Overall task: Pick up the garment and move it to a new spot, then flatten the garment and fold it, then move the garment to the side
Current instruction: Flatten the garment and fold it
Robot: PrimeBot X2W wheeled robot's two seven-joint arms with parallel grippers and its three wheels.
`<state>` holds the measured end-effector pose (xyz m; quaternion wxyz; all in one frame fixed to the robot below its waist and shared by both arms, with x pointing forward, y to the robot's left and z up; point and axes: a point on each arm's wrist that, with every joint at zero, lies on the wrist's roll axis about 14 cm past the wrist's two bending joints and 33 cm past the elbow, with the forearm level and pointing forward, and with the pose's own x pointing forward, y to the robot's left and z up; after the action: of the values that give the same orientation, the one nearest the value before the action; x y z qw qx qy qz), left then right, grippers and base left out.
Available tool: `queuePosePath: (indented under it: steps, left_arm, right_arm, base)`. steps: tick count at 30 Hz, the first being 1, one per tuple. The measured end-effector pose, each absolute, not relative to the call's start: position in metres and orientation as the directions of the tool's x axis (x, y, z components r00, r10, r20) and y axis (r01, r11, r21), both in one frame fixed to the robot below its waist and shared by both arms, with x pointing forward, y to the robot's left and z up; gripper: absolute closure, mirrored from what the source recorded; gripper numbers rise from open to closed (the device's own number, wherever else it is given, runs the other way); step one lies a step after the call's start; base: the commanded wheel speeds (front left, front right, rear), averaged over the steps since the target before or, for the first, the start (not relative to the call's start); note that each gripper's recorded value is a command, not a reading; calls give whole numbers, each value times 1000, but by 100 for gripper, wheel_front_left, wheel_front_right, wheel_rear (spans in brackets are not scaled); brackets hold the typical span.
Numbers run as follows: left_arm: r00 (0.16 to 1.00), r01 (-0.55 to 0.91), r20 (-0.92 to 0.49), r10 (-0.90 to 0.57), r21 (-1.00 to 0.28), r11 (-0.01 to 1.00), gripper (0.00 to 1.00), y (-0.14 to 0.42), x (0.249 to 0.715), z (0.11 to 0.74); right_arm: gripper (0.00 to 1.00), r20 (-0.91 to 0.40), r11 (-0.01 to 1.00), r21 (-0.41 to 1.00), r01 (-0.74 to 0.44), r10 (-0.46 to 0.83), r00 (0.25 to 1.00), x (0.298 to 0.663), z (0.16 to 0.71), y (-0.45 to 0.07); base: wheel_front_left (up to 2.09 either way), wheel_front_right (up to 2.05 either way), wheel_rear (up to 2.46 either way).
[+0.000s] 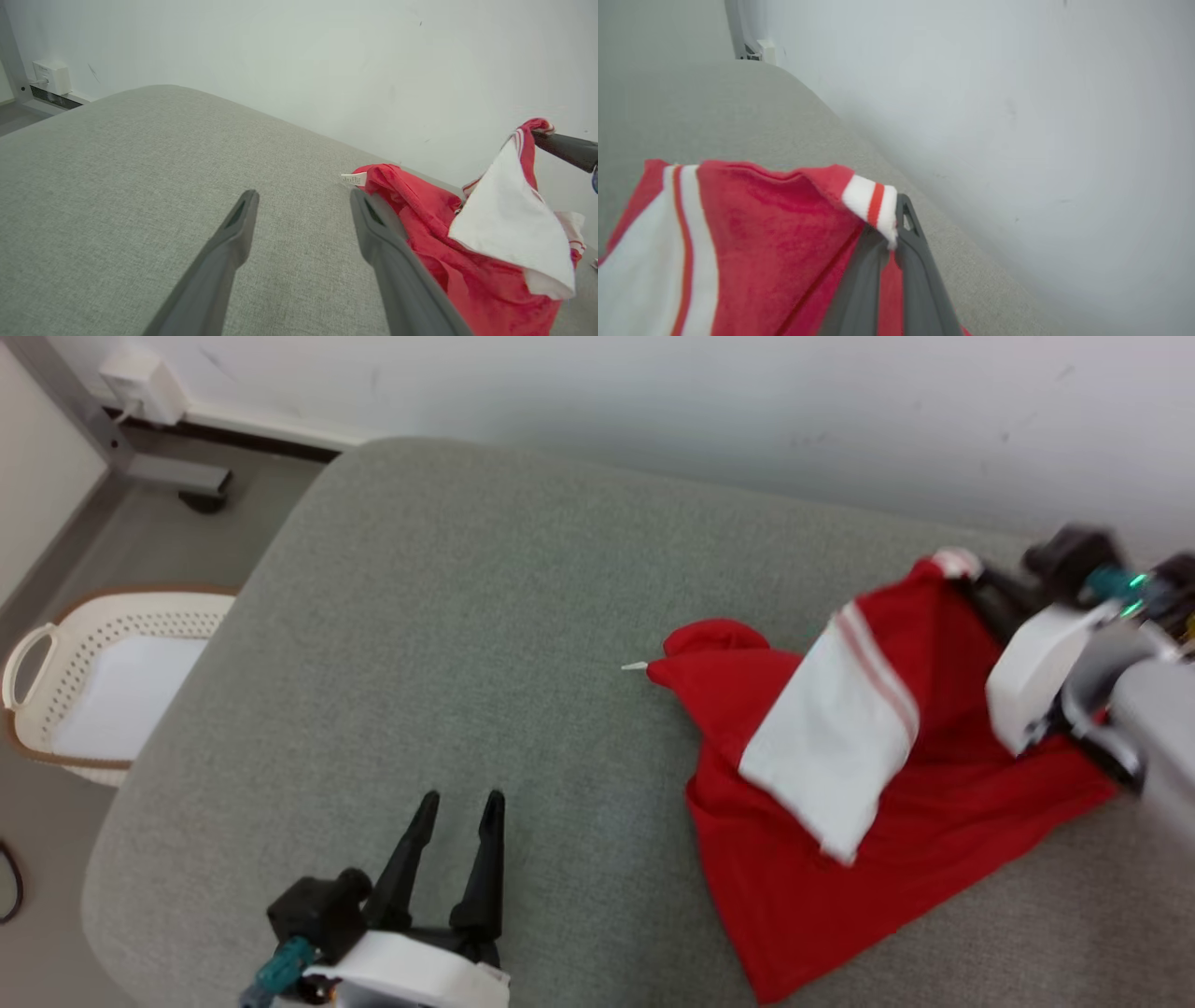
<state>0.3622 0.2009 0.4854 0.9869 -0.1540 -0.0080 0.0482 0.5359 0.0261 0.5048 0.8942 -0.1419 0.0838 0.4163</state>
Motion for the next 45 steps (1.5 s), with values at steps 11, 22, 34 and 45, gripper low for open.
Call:
queuePosePath:
  steps: [11, 22, 34, 45]
  left_arm:
    - [991, -131, -63, 117, -311, 941, 0, 208, 387, 464]
    - [995, -95, -42, 87, -293, 951, 0, 200, 389, 470]
    - [999, 51, 20, -48, -288, 956, 0, 161, 373, 488]
    - [976, 216, 22, -219, -290, 932, 0, 106, 360, 488]
  right_arm:
    - [100, -288, 894, -51, -445, 413, 864, 657, 491, -64]
    - [0, -298, 909, 3, -416, 398, 868, 630, 475, -65]
    - [0, -147, 928, 30, -373, 373, 916, 561, 527, -108]
    - [0, 70, 936, 234, -262, 253, 965, 474, 550, -171]
  base:
    - [0, 0, 0]
    - [0, 0, 0]
    - [0, 0, 0]
    - [0, 0, 0]
